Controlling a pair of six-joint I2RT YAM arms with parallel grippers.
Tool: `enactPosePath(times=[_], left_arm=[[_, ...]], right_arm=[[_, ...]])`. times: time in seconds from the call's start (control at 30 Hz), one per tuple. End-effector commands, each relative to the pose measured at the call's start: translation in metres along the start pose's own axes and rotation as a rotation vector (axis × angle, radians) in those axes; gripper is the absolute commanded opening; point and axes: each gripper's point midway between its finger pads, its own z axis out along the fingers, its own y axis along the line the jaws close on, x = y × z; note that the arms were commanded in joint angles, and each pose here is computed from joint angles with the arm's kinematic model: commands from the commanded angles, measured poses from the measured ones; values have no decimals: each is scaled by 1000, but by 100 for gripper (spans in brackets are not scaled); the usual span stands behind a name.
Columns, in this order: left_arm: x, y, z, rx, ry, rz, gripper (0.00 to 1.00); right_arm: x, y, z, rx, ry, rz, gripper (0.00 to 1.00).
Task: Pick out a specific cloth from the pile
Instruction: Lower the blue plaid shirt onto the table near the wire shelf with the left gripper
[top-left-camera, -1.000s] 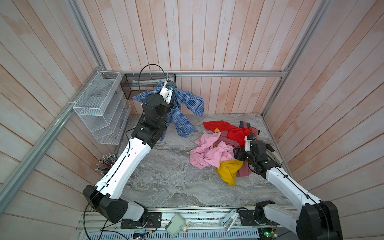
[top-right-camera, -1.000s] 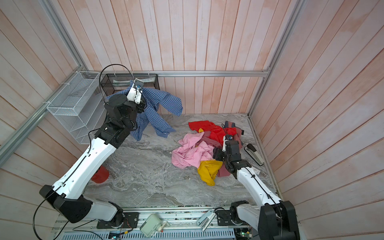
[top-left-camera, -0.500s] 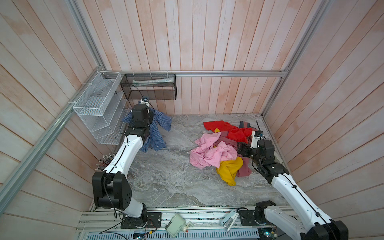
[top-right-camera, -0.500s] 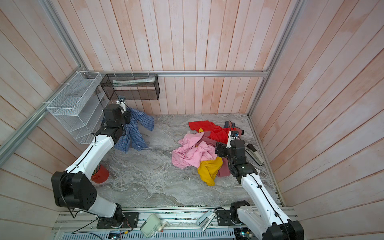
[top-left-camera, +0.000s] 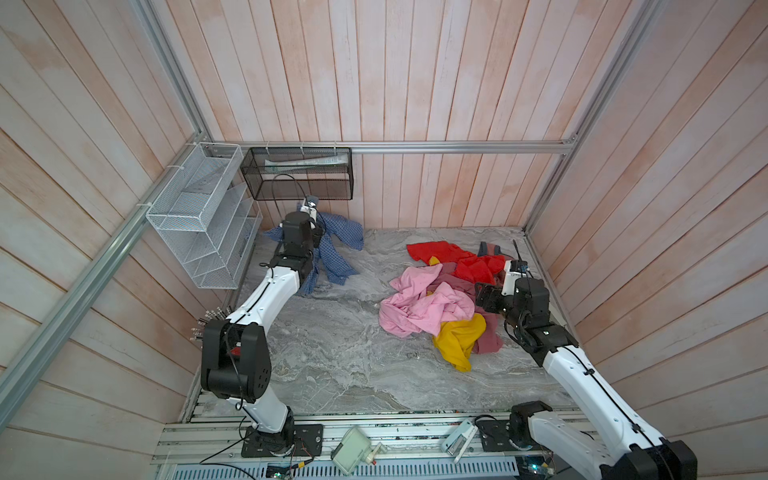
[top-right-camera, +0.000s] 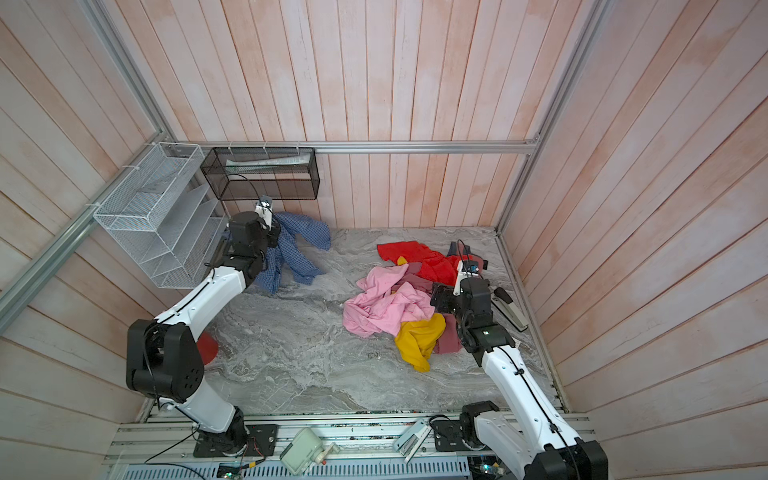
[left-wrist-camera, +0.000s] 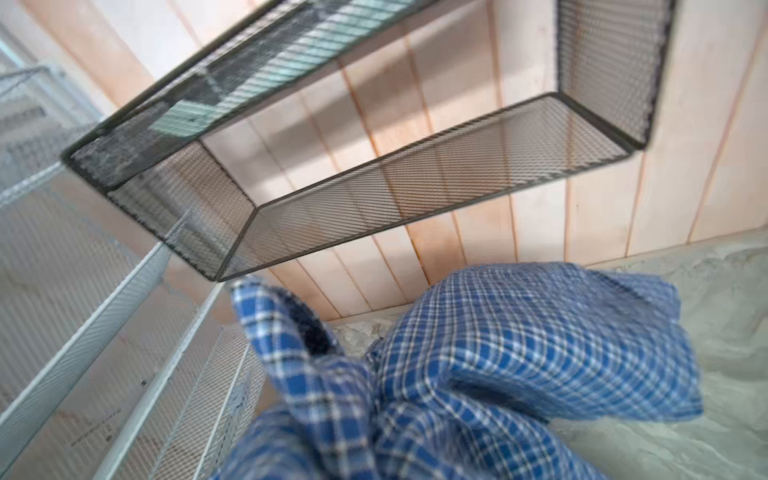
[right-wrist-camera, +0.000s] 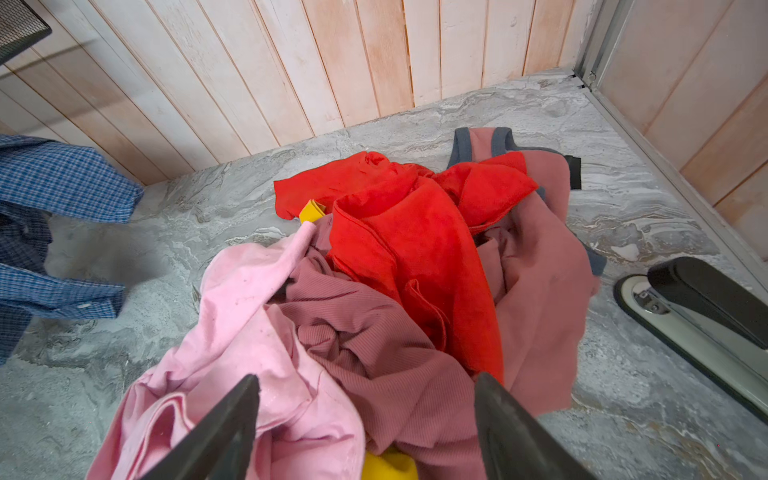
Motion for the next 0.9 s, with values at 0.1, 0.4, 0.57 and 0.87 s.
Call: enactPosePath(times=[0.1, 0.4, 0.57, 0.87], left_arm=[[45, -10, 24, -134, 130, 107, 0], [16, 101, 10, -365, 75, 22, 0], [-1, 99, 8, -373, 29, 53, 0], [65, -13, 30, -235, 163, 178, 0]], right_arm=[[-15, 0, -11, 18, -30, -2, 82], [-10, -1, -10, 16, -19, -1, 82], [-7, 1, -5, 5, -6, 3, 82], [-7, 3, -6, 19, 7, -4, 82]])
